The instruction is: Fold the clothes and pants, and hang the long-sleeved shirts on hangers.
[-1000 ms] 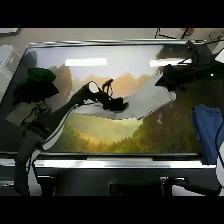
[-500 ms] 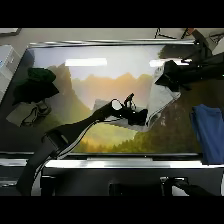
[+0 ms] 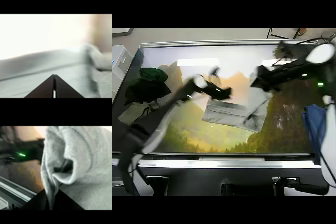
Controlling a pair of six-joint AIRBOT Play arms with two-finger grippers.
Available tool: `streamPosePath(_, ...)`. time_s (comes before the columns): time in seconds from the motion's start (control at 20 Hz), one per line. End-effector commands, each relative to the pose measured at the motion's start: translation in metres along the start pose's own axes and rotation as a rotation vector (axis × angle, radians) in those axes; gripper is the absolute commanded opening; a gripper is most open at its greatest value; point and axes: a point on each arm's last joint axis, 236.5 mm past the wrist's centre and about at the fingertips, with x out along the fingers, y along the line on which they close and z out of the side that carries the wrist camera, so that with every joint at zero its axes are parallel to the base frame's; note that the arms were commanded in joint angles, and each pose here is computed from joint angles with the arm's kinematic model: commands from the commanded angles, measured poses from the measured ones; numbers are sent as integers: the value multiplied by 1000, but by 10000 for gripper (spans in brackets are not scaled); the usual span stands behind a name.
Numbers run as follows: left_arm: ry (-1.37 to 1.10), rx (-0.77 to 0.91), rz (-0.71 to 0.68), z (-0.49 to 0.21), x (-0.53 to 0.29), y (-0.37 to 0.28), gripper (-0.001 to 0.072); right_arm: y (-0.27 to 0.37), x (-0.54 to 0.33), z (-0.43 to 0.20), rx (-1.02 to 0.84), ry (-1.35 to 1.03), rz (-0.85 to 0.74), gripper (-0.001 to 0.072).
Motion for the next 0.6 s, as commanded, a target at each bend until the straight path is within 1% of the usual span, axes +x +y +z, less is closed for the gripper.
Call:
streamPosePath(0.0,-198,5,254,61,-147,93,35,20,84,8,12,22,70,47)
streamPosePath(0.1,-331,-18,267,80,-219,99,36,33,139,13,82,12,128,47)
streamPosePath(0.2,-425,7,277,86,-271,93,36,40,192,6,174,39,184,48)
streamPosePath(0.25,-458,15,276,86,-288,87,36,41,218,-3,231,69,195,60)
streamPosePath(0.3,-484,40,276,86,-301,79,36,40,240,-16,278,108,200,199)
streamPosePath(0.35,-501,62,276,86,-310,73,36,43,257,-30,316,152,215,513)
streamPosePath(0.4,-510,67,274,85,-315,69,36,44,265,-37,325,178,227,676)
streamPosePath(0.45,-513,74,274,84,-317,68,36,41,263,-39,305,189,226,675)
streamPosePath(0.55,-506,91,281,83,-317,68,36,24,234,-22,261,177,210,674)
